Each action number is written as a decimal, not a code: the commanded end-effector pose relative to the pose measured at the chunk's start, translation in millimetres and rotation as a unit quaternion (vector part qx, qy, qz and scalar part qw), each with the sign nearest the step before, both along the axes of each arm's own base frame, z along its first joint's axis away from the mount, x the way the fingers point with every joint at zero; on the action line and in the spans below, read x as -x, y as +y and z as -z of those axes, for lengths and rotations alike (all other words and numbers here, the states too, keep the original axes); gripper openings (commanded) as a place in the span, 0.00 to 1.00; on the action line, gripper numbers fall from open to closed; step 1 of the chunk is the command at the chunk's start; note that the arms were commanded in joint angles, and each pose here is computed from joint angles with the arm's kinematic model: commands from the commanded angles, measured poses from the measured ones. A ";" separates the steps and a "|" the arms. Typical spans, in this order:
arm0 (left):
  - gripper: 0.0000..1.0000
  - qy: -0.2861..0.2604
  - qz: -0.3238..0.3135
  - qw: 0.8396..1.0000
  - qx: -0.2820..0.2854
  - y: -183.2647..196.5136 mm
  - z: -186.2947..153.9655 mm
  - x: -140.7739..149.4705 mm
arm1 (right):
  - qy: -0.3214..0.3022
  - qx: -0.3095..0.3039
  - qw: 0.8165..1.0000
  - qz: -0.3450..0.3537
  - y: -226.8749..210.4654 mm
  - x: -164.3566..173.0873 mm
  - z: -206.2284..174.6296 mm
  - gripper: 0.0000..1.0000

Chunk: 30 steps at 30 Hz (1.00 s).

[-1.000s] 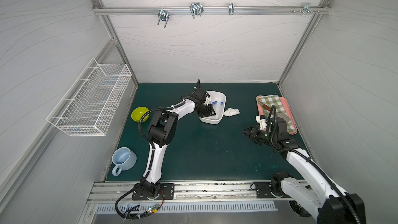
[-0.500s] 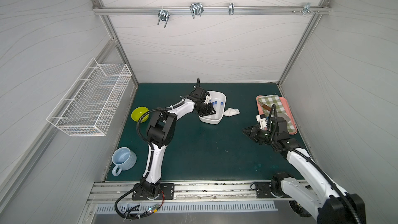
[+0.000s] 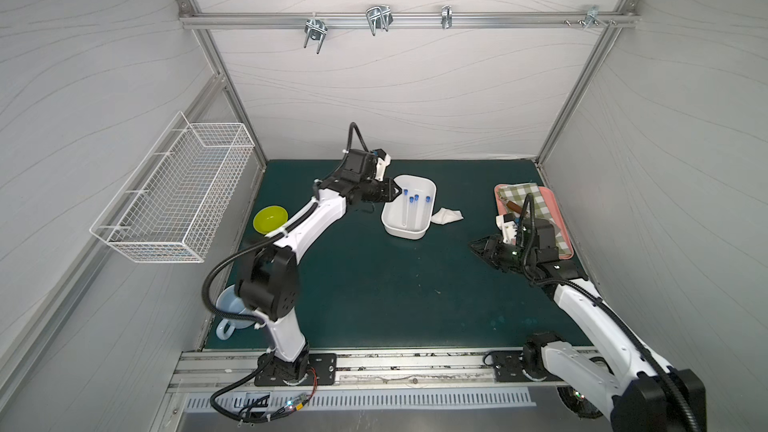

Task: Wipe the exteriors of test tubes
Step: Reset both arms

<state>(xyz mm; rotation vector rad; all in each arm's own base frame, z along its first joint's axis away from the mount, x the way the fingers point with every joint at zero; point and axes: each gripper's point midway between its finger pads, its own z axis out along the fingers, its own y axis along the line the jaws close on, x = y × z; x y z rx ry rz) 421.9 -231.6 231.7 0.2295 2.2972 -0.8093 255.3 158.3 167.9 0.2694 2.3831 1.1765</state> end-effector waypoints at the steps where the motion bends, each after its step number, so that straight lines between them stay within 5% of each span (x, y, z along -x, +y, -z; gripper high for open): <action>1: 0.29 -0.066 -0.066 0.995 -0.030 44.6 -12.7 2.4 | -0.007 0.037 0.999 0.002 -7.0 -8.6 0.4 0.30; 7: 0.48 -0.141 -0.175 0.968 -0.107 113.7 -12.6 32.4 | -0.020 0.067 0.998 -0.002 -10.2 -20.7 -4.7 0.46; 8: 0.52 -0.149 -0.199 0.960 -0.125 127.5 -7.7 37.2 | -0.025 0.077 0.997 0.003 -13.3 -23.0 -4.7 0.56; 9: 0.54 -0.157 -0.220 0.953 -0.139 138.9 -4.7 41.1 | -0.030 0.087 0.996 0.008 -16.1 -24.8 -5.2 0.88; 10: 0.59 -0.163 -0.249 0.941 -0.159 154.3 0.2 45.7 | -0.038 0.103 0.994 0.018 -21.3 -27.4 -5.7 0.99; 14: 0.85 -0.182 -0.366 0.875 -0.258 220.3 30.9 67.8 | -0.125 0.194 0.971 0.067 -50.9 -50.0 -10.5 0.99; 19: 0.91 -0.154 -0.401 0.844 -0.321 263.0 93.5 90.0 | -0.253 0.328 0.906 0.091 -82.4 -81.7 1.7 0.99; 23: 1.00 -0.125 -0.432 0.849 -0.278 278.7 120.5 83.3 | -0.282 0.411 0.864 0.073 -94.7 -100.4 44.4 0.99; 30: 1.00 -0.177 -0.386 0.868 -0.258 268.7 115.2 37.4 | -0.316 0.444 0.834 0.082 -99.0 -145.9 75.3 0.99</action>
